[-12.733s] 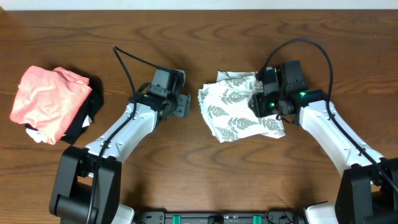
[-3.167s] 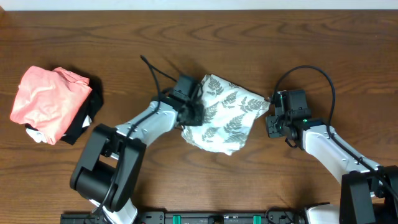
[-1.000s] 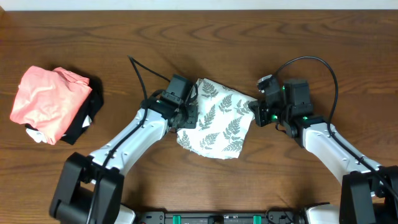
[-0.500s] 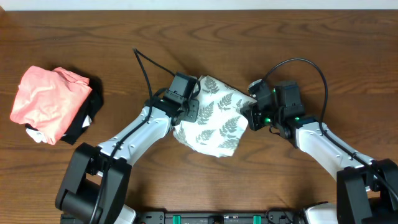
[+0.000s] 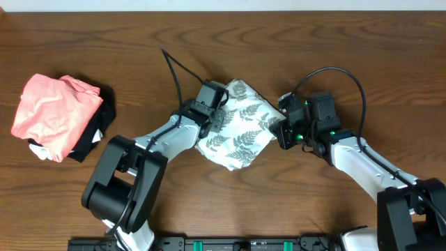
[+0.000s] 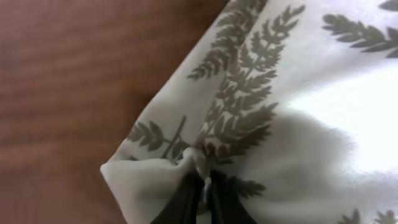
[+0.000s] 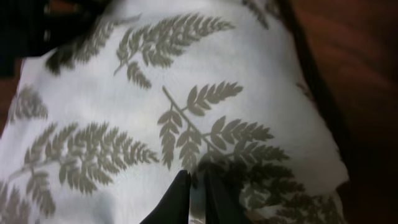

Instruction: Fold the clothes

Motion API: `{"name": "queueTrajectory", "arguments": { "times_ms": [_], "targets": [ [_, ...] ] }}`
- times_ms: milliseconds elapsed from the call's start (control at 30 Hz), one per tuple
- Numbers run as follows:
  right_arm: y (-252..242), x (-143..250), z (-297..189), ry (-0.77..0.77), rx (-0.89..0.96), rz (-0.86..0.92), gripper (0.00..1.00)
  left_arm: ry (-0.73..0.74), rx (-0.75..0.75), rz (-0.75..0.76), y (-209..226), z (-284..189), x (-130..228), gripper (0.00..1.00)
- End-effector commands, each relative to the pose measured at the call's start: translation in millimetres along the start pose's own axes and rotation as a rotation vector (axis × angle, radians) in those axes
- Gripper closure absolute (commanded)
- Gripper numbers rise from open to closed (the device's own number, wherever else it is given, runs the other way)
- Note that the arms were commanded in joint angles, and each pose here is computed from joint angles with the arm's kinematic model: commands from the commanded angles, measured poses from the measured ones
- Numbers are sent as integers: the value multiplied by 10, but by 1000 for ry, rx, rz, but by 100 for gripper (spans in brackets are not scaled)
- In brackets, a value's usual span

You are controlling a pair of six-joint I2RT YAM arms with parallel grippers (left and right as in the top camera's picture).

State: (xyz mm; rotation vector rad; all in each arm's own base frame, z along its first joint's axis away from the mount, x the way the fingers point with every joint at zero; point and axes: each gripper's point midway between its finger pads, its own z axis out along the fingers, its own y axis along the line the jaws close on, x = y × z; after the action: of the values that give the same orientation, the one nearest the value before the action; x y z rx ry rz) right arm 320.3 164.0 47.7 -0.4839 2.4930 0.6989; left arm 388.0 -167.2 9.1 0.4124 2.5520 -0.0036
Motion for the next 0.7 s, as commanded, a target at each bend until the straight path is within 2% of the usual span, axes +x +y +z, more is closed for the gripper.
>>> {"name": "queueTrajectory", "arguments": {
  "times_ms": [0,233,400,567,667],
  "targets": [
    [35,-26,10,6,-14,8,91,36,-19,98,25,164,146,85],
    [34,0,10,16,-14,13,91,97,12,105,-30,243,321,84],
    [-156,174,-22,81,80,56,89,199,136,103,-229,218,582,84],
    [-434,291,-124,116,167,118,88,279,326,74,-548,98,763,85],
    [-561,319,-189,116,187,160,88,319,375,56,-688,34,849,85]
  ]
}}
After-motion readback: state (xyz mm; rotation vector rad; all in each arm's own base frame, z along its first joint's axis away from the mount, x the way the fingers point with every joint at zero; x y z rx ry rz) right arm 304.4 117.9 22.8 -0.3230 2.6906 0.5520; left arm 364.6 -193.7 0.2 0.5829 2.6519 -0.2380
